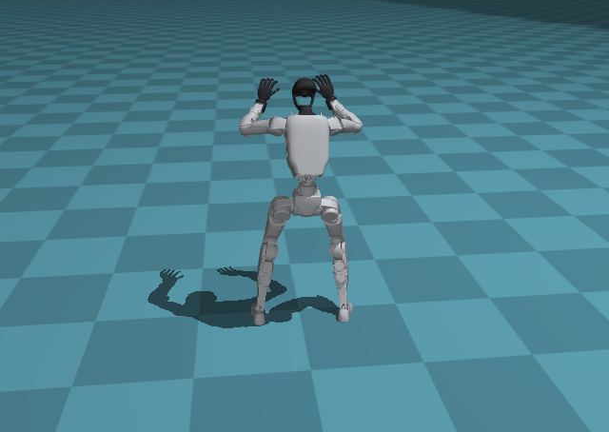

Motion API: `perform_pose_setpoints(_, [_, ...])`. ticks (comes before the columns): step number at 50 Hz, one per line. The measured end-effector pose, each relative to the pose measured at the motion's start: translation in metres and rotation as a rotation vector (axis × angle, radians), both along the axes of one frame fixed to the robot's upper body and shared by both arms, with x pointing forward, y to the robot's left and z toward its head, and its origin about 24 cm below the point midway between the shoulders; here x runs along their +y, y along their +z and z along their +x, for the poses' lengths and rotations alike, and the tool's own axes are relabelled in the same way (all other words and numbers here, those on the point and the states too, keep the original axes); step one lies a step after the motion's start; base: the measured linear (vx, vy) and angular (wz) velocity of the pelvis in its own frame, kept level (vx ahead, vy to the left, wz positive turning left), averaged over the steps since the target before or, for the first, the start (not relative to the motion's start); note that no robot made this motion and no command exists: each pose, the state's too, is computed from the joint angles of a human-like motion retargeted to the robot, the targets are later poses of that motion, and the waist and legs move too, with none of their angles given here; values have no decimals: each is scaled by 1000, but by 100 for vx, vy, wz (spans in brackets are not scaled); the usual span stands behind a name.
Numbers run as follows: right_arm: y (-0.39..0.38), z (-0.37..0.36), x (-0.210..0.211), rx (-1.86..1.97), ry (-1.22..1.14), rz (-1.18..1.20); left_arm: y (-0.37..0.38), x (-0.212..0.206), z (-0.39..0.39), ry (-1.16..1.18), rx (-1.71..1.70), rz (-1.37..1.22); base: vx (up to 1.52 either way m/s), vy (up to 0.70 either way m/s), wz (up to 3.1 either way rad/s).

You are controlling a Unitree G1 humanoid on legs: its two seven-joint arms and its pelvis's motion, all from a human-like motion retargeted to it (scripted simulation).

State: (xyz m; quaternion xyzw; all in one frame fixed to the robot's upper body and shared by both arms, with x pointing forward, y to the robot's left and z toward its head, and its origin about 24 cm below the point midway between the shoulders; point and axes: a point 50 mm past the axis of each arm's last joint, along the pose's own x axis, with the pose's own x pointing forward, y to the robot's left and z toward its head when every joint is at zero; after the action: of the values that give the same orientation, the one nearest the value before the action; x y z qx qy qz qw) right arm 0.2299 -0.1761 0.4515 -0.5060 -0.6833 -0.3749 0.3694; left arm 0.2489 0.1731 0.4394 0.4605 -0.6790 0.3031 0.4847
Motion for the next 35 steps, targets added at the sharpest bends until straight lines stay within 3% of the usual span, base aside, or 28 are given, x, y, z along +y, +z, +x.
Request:
perform_pose_setpoints(5, [59,35,61,70,32,49,55,-33,41,112,123,-17,-12,-1,5])
perform_pose_setpoints(8, [61,71,77,287,-61,82,54,-38,76,191,344,-80,-8,-1,0])
perform_pose_setpoints(10, [59,90,66,441,-199,110,49,-49,93,192,461,-150,-7,1,9])
perform_pose_setpoints(15, [6,136,58,747,-282,82,-12,-48,136,170,736,-205,-1,0,1])
perform_pose_setpoints(22, [-113,152,47,928,-80,-101,-154,-8,151,92,940,-171,0,0,0])
perform_pose_setpoints(26, [-208,149,19,1082,-57,-44,-255,43,124,97,1109,-328,0,0,0])
perform_pose_setpoints(29, [-260,114,-32,1125,-65,35,-315,80,64,28,1076,-499,12,1,-13])
perform_pose_setpoints(35, [-312,16,-108,1067,-123,363,-372,126,-57,197,1011,-755,10,1,0])
